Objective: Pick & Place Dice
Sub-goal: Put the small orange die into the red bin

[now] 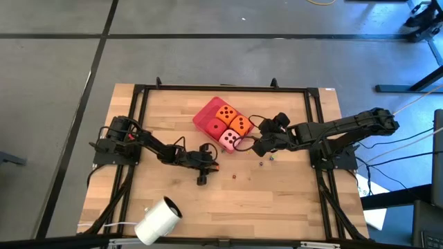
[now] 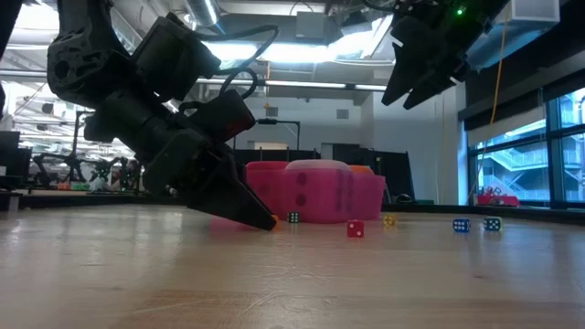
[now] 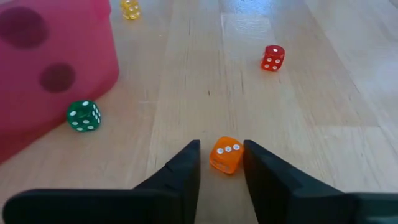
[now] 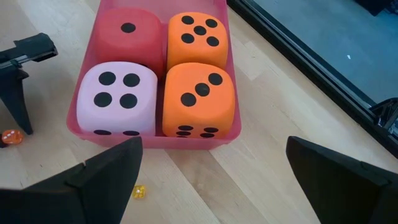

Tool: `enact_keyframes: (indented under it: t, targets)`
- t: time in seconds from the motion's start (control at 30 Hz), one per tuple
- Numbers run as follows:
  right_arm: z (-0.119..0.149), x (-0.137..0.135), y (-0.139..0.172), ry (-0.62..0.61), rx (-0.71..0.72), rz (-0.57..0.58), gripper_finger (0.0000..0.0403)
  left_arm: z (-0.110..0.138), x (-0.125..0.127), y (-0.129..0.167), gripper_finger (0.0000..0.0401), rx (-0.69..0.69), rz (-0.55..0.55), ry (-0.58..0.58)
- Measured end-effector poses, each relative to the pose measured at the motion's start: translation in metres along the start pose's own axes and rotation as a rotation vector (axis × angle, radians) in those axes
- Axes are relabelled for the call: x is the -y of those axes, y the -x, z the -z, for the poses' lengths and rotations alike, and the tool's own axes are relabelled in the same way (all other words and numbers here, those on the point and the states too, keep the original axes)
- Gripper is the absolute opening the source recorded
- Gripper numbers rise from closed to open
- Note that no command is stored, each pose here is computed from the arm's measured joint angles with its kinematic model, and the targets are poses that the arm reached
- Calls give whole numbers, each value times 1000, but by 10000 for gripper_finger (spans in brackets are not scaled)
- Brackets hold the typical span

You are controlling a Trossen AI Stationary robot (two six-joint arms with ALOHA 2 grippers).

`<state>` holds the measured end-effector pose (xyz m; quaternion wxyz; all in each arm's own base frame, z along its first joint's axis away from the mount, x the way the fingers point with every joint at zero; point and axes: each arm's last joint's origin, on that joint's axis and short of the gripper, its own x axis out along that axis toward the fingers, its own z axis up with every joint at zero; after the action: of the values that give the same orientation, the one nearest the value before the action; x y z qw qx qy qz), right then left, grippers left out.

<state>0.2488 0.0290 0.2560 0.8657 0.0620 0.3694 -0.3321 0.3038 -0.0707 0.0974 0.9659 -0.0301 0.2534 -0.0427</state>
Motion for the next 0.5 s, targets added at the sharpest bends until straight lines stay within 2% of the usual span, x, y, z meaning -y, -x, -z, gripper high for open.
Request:
enact_keyframes:
  t: [0.5]
  targets:
    - [0, 0, 0, 0, 0, 0, 398, 0, 0, 0, 83, 3, 2, -8]
